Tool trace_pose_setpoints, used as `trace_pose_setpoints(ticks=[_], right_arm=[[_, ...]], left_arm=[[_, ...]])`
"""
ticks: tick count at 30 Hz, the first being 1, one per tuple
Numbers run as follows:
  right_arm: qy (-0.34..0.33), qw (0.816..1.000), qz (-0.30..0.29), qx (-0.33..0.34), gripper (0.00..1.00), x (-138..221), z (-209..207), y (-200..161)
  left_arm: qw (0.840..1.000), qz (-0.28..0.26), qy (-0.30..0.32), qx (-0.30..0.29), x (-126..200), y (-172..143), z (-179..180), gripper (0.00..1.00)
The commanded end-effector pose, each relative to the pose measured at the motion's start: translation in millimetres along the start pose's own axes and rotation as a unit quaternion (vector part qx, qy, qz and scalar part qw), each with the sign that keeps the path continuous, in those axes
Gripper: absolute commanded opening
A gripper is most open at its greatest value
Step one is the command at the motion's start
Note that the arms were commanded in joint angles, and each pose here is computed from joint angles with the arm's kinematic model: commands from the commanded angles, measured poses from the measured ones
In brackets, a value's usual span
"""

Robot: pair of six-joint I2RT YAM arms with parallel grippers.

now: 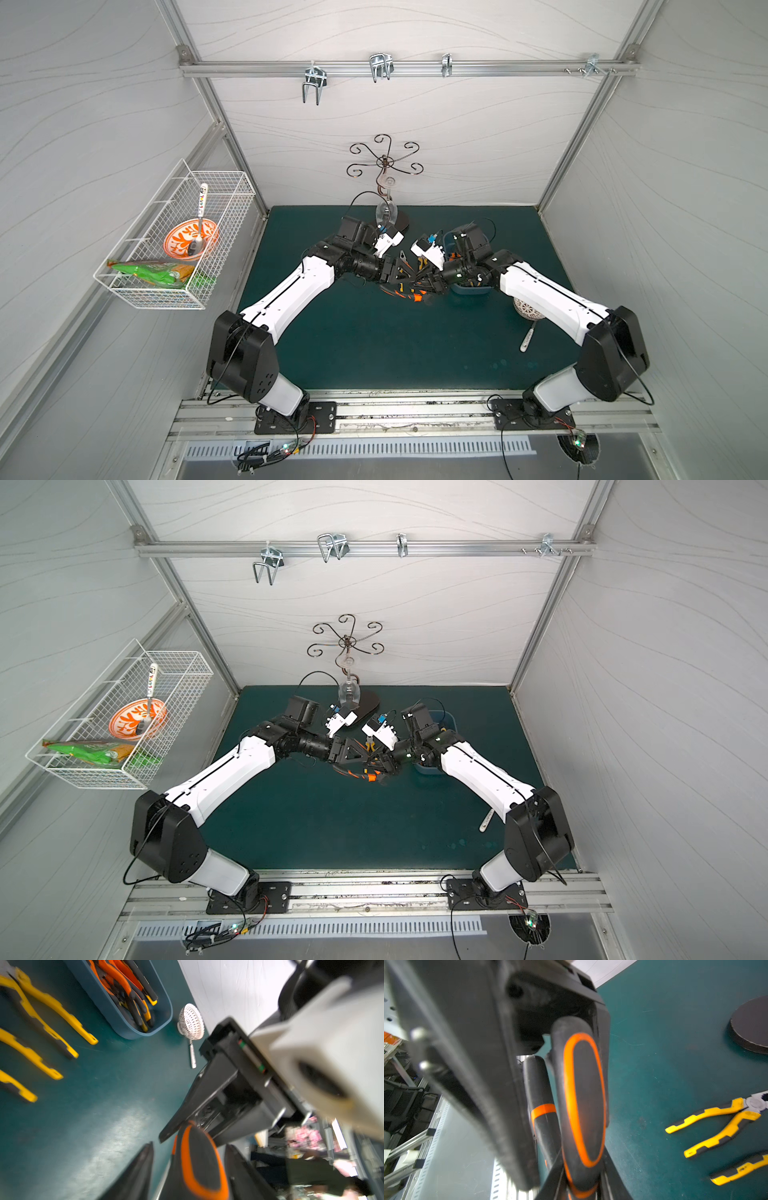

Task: Take the pliers out of the storage box
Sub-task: Pick up the pliers from the storage box.

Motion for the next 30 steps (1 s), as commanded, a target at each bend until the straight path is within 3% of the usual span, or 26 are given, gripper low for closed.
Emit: trace_pose_setpoints(ticks=[1,3,12,14,17,19,22,26,30], right_arm=[[0.037,0.999,-0.010,0.029,0.00,1.1,13.7,9.7],[0.040,0.999,-0.008,0.031,0.00,0.1,15.9,8.9],[0.002,1.000,-0.013,0.026,0.00,1.1,8.7,12.5],[-0.011,0.999,-0.020,0.024,0.15,3.6,7.2,15.0],[-0.047,0.998,-0.041,0.007,0.55,11.5,2.0,18.1],[-0.075,0.995,-0.066,-0.011,0.69,22.2,-3.5,20.0],[-0.126,0.982,-0.124,-0.066,0.80,44.2,-15.8,19.6],[-0.225,0.934,-0.222,-0.165,0.90,69.3,-30.9,7.6],[-0.209,0.900,-0.291,-0.250,0.91,71.1,-32.9,-3.1]], left_arm=[[0.999,-0.014,-0.037,-0.014,-0.7,10.7,-8.3,0.47],[0.999,-0.017,-0.036,-0.012,-1.0,12.6,-7.6,0.45],[0.999,-0.023,-0.048,-0.008,-1.6,10.6,-6.7,0.00],[0.998,-0.033,-0.046,-0.002,-1.6,12.3,-4.9,0.00],[0.996,-0.073,-0.049,0.013,2.5,22.0,-0.8,0.00],[0.992,-0.115,-0.053,0.017,9.1,30.1,-0.4,0.00],[0.982,-0.180,-0.052,0.019,17.9,41.0,-2.0,0.00],[0.958,-0.280,-0.062,0.027,29.1,57.2,-3.1,0.00],[0.918,-0.383,-0.091,0.043,41.8,72.2,-7.6,0.00]])
Point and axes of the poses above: each gripper's point midway between its finger pads, its own x axis back along the fingers, its own z axis along the line the jaws close on, y = z × x, the point moved 6 cm from there along x, back along the fingers, and after that the axes turned 2 degrees about x, right-handed, at the moved point
